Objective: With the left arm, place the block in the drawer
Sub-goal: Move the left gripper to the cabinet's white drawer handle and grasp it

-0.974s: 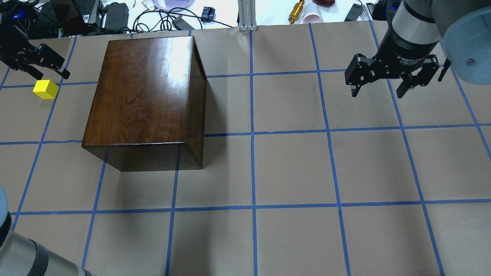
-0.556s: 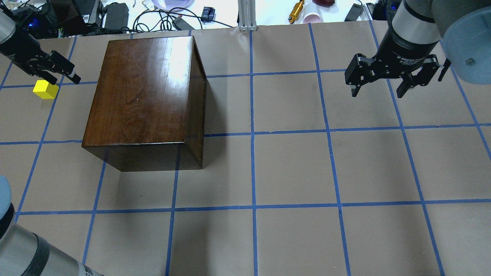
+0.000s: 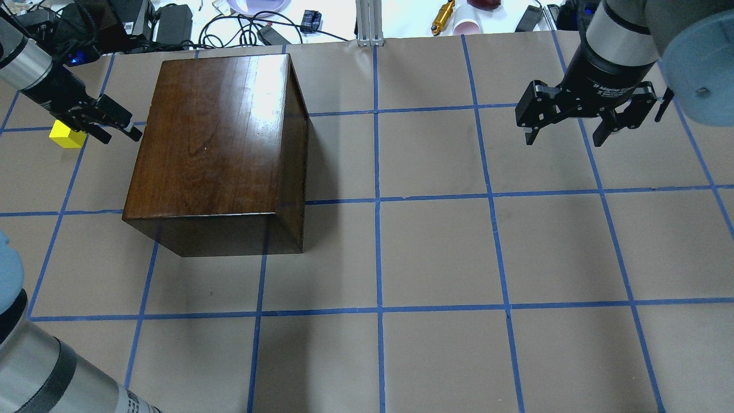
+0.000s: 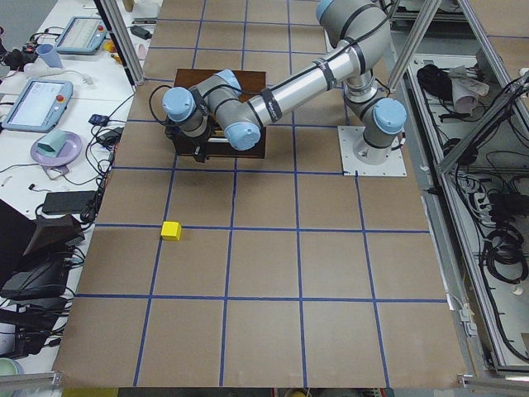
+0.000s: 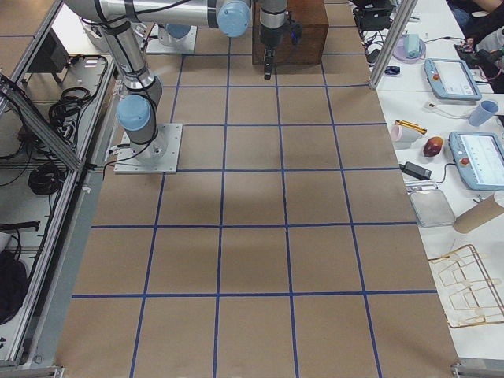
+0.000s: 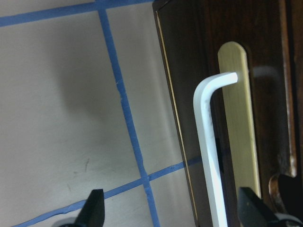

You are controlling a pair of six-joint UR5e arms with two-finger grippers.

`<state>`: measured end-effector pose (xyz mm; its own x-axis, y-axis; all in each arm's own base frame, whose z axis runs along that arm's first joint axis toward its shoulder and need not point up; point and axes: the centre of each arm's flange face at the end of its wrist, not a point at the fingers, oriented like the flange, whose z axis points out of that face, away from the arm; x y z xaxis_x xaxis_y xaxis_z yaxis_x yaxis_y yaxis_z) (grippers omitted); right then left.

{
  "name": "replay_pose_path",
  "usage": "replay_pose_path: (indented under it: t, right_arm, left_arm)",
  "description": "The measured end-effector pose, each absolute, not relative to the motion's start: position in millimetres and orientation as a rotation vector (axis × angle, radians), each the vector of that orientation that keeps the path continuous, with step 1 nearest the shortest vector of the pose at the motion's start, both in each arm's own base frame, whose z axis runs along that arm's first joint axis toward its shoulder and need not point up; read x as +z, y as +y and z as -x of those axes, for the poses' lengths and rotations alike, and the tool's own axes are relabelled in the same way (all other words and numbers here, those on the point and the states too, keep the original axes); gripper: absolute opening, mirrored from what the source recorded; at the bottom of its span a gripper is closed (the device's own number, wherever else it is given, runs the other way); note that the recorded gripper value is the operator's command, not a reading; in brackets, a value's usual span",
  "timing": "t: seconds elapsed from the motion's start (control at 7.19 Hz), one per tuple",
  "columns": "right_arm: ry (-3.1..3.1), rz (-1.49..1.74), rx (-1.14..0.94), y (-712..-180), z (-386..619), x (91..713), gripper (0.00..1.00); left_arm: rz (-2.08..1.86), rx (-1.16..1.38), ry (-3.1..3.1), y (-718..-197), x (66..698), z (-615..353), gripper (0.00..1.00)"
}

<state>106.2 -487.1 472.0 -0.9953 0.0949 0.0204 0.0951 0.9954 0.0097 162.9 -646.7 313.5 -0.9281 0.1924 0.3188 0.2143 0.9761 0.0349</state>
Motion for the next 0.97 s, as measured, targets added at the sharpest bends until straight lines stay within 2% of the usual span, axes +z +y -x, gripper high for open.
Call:
replay_pose_path:
  t: [0.97]
  right_arm:
    - [-3.118,0.149,-0.016,-487,-106,472,1.0]
  left_arm:
    - [0.22,-0.168,-2.772,-643,282,-160,1.0]
